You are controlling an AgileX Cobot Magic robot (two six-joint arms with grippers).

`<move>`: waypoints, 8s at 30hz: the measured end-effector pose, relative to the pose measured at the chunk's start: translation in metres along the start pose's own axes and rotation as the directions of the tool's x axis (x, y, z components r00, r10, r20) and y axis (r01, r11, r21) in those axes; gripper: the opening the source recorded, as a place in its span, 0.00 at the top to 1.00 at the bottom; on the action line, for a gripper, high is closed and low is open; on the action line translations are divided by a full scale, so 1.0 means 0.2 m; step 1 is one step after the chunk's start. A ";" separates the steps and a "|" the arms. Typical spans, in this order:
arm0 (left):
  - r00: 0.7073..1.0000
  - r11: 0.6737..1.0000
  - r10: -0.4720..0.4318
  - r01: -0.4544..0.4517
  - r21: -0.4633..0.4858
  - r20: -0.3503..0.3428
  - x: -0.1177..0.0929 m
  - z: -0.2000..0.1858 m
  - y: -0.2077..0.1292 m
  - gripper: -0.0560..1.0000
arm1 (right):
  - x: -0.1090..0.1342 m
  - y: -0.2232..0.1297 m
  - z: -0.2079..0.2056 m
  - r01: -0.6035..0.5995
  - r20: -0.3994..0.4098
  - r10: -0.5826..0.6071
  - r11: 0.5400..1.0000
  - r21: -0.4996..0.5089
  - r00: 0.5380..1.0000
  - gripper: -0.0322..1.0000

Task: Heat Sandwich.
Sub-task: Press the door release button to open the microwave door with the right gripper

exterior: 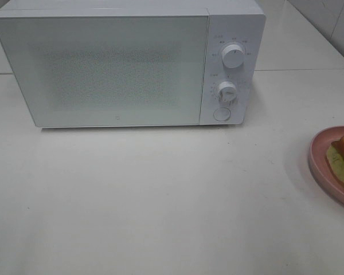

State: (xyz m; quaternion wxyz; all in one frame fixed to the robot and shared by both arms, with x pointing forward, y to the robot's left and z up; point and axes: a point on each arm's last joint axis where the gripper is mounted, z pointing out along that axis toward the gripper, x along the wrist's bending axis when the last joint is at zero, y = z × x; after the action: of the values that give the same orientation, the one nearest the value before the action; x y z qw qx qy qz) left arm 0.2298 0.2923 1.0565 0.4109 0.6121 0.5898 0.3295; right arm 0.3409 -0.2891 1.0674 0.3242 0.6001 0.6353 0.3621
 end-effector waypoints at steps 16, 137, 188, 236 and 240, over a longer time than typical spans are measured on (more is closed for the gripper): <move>1.000 1.000 0.000 0.000 0.000 0.000 0.00 0.00 0.00 0.02 | 0.02 0.09 0.31 0.008 -0.013 -0.007 1.000 0.009 1.000 0.23; 1.000 1.000 0.000 0.000 -0.001 0.000 0.00 0.00 0.00 0.02 | 0.68 -0.37 0.99 -0.894 -0.218 0.867 0.431 -0.123 0.448 0.43; 1.000 1.000 0.000 0.000 -0.001 0.000 0.00 0.00 0.00 0.02 | 0.66 -0.38 1.45 -0.998 -0.102 0.994 0.045 0.039 0.041 0.96; 1.000 1.000 0.000 0.000 -0.001 0.000 0.00 0.00 0.00 0.02 | 0.64 -0.32 1.65 -1.000 -0.148 0.989 -0.014 -0.025 -0.010 0.96; 1.000 1.000 0.000 0.000 -0.001 0.000 0.00 0.00 0.00 0.02 | 0.65 -0.32 1.65 -0.999 -0.169 0.985 0.010 -0.041 0.017 0.96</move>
State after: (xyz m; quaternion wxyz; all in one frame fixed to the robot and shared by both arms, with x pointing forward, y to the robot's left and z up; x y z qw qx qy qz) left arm 0.2299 0.2923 1.0565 0.4112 0.6119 0.5897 0.3298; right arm 0.5781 -0.1373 0.8419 -0.0082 0.8292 0.0187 0.5585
